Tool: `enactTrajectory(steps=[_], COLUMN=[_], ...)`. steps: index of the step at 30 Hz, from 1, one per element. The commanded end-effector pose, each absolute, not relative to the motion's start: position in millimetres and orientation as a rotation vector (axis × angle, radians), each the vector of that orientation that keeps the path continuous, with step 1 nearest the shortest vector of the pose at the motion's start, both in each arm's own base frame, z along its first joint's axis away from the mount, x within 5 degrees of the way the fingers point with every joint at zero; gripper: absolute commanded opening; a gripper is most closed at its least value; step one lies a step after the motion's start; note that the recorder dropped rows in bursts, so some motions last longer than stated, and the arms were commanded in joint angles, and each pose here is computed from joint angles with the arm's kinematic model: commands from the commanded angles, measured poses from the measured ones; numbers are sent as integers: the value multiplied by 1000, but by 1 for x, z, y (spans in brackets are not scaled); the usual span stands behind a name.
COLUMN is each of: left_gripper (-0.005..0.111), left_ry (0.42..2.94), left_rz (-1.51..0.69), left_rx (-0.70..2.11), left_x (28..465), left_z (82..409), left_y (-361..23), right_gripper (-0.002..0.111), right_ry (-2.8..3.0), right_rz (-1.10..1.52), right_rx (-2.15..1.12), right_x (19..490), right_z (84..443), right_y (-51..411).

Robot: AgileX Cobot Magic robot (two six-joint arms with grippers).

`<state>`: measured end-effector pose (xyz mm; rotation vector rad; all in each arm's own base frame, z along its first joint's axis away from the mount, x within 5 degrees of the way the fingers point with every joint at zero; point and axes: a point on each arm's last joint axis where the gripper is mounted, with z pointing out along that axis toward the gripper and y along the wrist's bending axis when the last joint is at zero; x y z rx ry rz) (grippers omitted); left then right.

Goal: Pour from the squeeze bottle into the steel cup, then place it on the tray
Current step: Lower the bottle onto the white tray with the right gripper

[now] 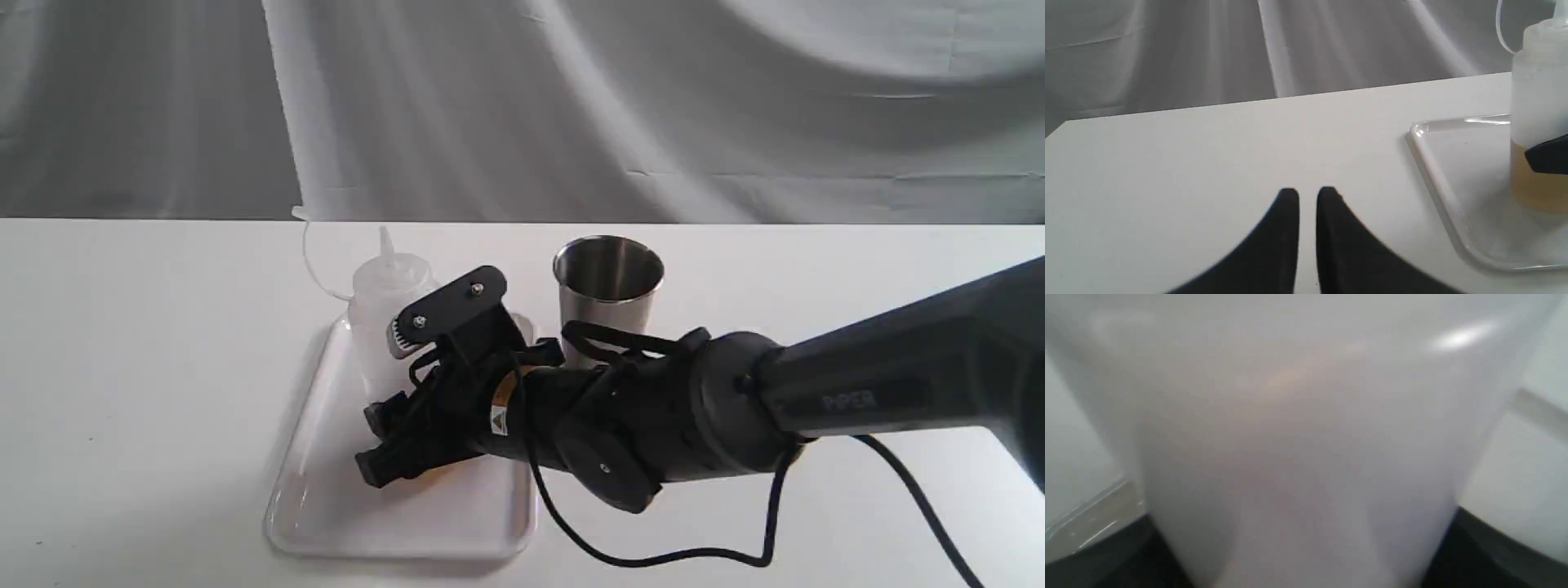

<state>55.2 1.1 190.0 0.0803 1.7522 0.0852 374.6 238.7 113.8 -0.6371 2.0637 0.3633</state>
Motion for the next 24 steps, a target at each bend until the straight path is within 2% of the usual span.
enactTrajectory(steps=[1,5,12,18,24], left_gripper=[8,8,8,8,8], left_ry=[1744,1744,1744,1744,1744], left_rz=[85,85,85,85,85], left_rx=[81,81,81,81,81], left_x=[55,55,55,55,55], left_z=[189,189,189,189,189], left_y=[1,1,1,1,1], right_gripper=[68,80,90,91,91], right_ry=[2027,2022,2012,1997,1953], right_rz=[381,380,371,373,379], right_rx=[-612,-616,-631,-627,-614], right_x=[376,376,376,376,374], right_z=[122,122,123,131,159], right_y=[239,240,240,240,238])
